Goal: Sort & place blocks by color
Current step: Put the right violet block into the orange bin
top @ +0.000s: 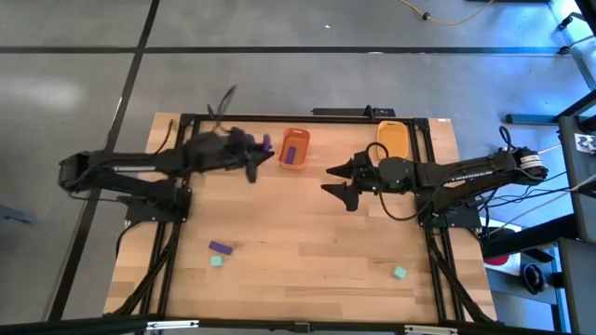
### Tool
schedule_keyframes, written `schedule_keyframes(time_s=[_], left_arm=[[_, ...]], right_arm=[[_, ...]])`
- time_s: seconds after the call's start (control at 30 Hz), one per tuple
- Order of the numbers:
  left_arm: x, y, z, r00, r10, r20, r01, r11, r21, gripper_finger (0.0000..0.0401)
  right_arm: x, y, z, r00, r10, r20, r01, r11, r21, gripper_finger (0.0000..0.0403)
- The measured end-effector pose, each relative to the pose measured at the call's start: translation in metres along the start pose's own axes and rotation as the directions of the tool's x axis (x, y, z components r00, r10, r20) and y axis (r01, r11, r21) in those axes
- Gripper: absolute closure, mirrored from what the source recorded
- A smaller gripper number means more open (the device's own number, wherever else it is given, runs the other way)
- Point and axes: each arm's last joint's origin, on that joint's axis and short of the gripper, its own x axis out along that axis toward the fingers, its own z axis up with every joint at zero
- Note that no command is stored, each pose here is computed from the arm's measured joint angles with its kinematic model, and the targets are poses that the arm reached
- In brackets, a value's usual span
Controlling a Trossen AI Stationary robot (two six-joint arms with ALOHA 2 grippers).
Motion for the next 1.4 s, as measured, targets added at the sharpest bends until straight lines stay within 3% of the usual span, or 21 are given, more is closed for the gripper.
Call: schedule_keyframes(time_s=[0.13,0.27,0.4,0.53,0.73,1.0,1.4], left_arm=[[0.046,0.024,0.016,0.988,0.064,-0.138,-0.065,0.998,-0.001,0.0307],[0.096,0.052,0.013,0.957,0.117,-0.267,-0.128,0.991,-0.026,0.0307],[0.138,0.071,-0.002,0.921,0.142,-0.362,-0.179,0.981,-0.072,0.0307],[0.165,0.081,-0.032,0.875,0.145,-0.461,-0.239,0.959,-0.152,0.0307],[0.178,0.083,-0.065,0.818,0.157,-0.554,-0.309,0.932,-0.191,0.0307],[0.178,0.074,-0.071,0.802,0.241,-0.547,-0.36,0.925,-0.12,0.0307],[0.174,0.075,-0.076,0.761,0.278,-0.586,-0.387,0.92,-0.066,0.0293]], right_arm=[[0.0,0.0,0.002,1.0,-0.007,0.026,0.007,1.0,-0.011,0.0062],[0.0,-0.001,0.002,0.998,-0.043,0.048,0.044,0.999,-0.012,0.0062],[0.0,-0.001,0.003,0.997,-0.051,0.055,0.051,0.999,-0.009,0.0062],[0.0,-0.002,0.003,0.994,-0.079,0.072,0.08,0.997,-0.008,0.0062],[0.0,-0.002,0.003,0.994,-0.081,0.073,0.082,0.997,-0.008,0.0062],[0.0,-0.002,0.004,0.991,-0.102,0.085,0.103,0.995,-0.007,0.0062],[0.0,-0.002,0.004,0.991,-0.102,0.086,0.103,0.995,-0.007,0.0062]])
